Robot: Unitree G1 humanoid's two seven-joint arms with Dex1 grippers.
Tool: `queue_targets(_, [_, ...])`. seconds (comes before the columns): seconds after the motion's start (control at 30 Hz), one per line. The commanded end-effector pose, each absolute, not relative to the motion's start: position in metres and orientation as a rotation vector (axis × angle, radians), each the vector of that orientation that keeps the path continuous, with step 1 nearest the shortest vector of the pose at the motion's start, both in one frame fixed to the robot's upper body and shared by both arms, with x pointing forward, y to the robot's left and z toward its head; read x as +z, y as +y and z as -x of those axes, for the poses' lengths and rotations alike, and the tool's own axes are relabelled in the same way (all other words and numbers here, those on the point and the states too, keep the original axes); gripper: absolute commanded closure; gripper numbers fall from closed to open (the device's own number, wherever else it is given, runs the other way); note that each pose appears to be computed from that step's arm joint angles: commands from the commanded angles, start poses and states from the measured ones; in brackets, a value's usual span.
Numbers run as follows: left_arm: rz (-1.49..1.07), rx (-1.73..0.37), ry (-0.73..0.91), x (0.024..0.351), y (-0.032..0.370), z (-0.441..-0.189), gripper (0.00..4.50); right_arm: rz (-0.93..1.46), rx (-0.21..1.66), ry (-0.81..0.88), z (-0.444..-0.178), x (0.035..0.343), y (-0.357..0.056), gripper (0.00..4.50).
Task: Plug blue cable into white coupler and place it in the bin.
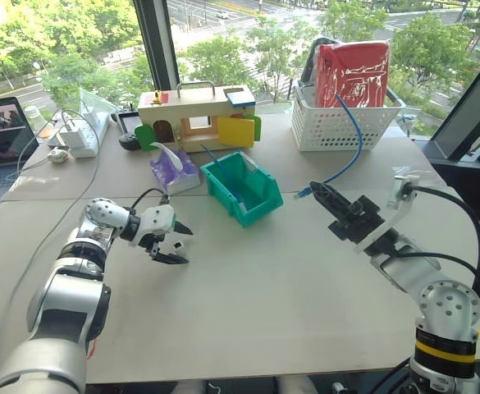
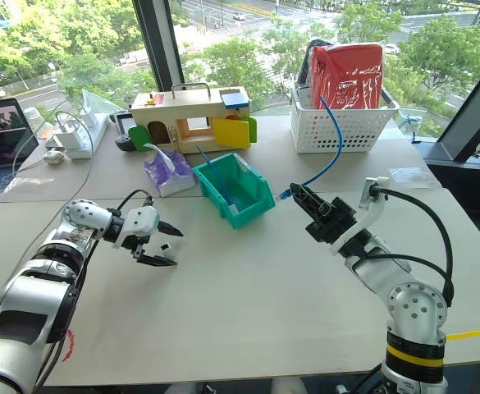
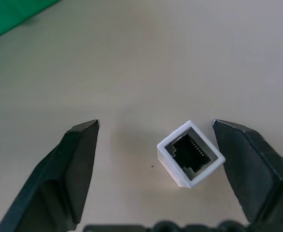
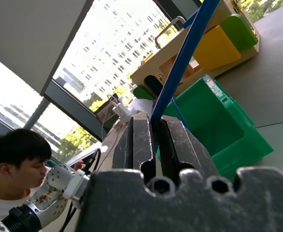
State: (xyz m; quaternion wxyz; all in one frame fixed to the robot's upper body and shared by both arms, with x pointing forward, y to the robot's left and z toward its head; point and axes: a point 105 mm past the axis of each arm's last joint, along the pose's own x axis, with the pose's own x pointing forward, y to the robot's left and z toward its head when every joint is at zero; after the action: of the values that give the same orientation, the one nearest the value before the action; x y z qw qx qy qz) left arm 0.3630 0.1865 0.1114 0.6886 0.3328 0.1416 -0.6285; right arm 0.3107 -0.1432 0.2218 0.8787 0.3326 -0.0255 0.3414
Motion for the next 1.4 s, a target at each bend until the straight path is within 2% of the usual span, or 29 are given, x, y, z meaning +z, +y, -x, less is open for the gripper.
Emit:
queue_targets(0.03, [-0.775,-1.407,0.347,0.112,0.199,-0.358,2.28,-0.686,0.746,-0.117,-0.309,0.237,-0.144,4.50])
queue_targets(0.1, [-0.766,-1.405,0.349,0.111,0.200,-0.358,2.90,-0.686,0.749,-0.114,-0.309,0.237,-0.143,4.50])
queue_targets(0.17, [-0.750,-1.380,0.340,0.112,0.201,-0.360,3.70,-0.687,0.756,-0.111,-0.310,0.236,-0.143,4.50])
queue_targets(0.23, [-0.728,-1.350,0.323,0.113,0.201,-0.363,3.97,-0.689,0.760,-0.110,-0.310,0.236,-0.143,4.50])
queue_targets(0.37, [-0.597,-1.248,0.266,0.122,0.197,-0.374,4.00,-0.689,0.767,-0.107,-0.311,0.235,-0.142,4.50])
queue_targets(0.57, [-0.408,-1.156,0.299,0.114,0.174,-0.382,4.00,-0.689,0.770,-0.105,-0.311,0.234,-0.143,4.50])
queue_targets(0.7, [-0.218,-1.064,0.349,0.113,0.145,-0.376,4.00,-0.690,0.771,-0.106,-0.311,0.234,-0.143,4.50])
queue_targets(0.83, [-0.079,-0.916,0.439,0.111,0.124,-0.359,4.00,-0.696,0.781,-0.104,-0.313,0.232,-0.141,4.50])
queue_targets(1.0, [-0.038,-0.696,0.526,0.113,0.120,-0.339,4.00,-0.706,0.783,-0.108,-0.313,0.230,-0.140,4.50])
queue_targets(1.1, [-0.148,-0.579,0.630,0.100,0.124,-0.328,4.00,-0.714,0.785,-0.104,-0.313,0.227,-0.138,4.50])
queue_targets(1.37, [-0.284,-0.550,0.683,0.088,0.113,-0.306,4.00,-0.725,0.794,-0.109,-0.315,0.227,-0.134,4.50])
queue_targets(1.4, [-0.285,-0.557,0.683,0.087,0.111,-0.305,3.50,-0.725,0.795,-0.110,-0.315,0.227,-0.134,4.50])
